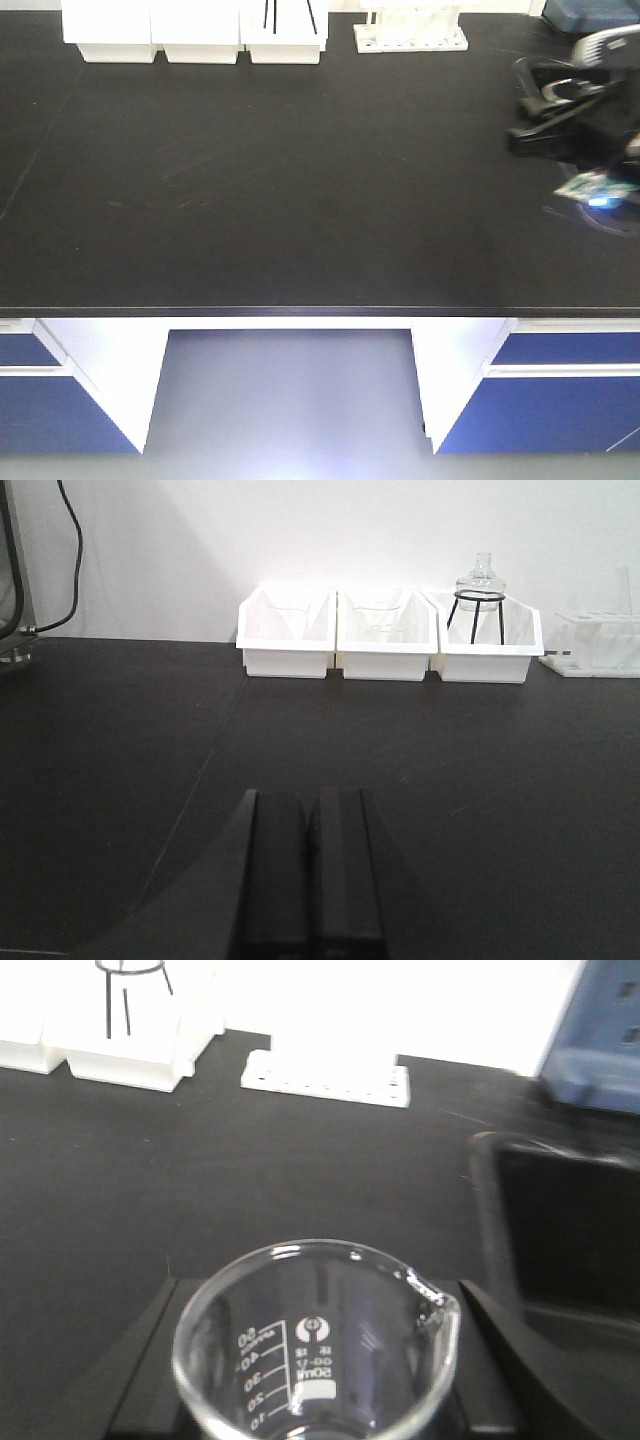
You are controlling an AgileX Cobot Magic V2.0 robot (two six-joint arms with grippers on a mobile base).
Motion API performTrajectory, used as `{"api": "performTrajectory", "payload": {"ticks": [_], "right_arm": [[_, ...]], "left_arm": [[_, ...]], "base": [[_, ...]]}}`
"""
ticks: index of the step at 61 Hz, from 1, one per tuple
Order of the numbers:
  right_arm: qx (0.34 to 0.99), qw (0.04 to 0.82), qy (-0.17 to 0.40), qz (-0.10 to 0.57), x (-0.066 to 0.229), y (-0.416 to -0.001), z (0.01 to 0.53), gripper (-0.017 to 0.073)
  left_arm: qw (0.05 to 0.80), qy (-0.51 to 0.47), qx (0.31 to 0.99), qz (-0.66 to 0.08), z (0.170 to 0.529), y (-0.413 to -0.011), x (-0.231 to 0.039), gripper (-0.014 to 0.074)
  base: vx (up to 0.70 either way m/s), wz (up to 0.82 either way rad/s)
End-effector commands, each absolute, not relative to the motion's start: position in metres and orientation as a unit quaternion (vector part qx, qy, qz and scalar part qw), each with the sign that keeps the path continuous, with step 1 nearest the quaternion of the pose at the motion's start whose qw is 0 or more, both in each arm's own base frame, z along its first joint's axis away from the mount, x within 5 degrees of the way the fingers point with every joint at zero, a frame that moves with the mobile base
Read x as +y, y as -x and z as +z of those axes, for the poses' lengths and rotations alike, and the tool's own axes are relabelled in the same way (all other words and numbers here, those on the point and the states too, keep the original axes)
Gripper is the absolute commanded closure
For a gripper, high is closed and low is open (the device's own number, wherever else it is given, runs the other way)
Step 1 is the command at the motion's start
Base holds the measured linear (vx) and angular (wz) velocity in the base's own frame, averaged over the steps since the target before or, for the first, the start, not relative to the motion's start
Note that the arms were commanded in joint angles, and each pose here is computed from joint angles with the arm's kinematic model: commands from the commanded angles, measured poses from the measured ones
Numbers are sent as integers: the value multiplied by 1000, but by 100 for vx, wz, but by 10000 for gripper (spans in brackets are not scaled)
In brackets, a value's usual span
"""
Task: Grab beaker and place in storage area
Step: 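Lift the beaker with the right gripper and pull it back toward the robot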
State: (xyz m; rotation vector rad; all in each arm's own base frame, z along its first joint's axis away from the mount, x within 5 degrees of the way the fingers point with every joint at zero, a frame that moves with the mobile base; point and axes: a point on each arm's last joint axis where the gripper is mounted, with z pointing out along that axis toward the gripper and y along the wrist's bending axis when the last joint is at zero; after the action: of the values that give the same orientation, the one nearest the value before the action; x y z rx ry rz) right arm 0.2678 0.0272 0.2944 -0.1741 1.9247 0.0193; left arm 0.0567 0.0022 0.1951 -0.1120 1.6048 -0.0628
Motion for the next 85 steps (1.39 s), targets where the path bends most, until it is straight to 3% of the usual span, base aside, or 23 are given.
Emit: {"api": "performTrajectory", "payload": {"ticks": [1, 23, 71, 85], "right_arm": [[795, 603, 69, 1, 22, -238, 334, 562], [768, 637, 57, -10, 14, -180, 371, 562], [759, 649, 52, -1, 14, -174, 371, 562], [710, 702, 44, 22, 13, -139, 341, 562]], "left_arm": [[720, 46, 691, -40, 196, -56, 1, 602], [720, 46, 691, -40, 196, -56, 1, 602], [720, 46, 691, -40, 196, -56, 1, 602], [720, 46, 691, -40, 196, -56, 1, 602]], "base": [[0, 0], [0, 0], [0, 0], [0, 0]]}}
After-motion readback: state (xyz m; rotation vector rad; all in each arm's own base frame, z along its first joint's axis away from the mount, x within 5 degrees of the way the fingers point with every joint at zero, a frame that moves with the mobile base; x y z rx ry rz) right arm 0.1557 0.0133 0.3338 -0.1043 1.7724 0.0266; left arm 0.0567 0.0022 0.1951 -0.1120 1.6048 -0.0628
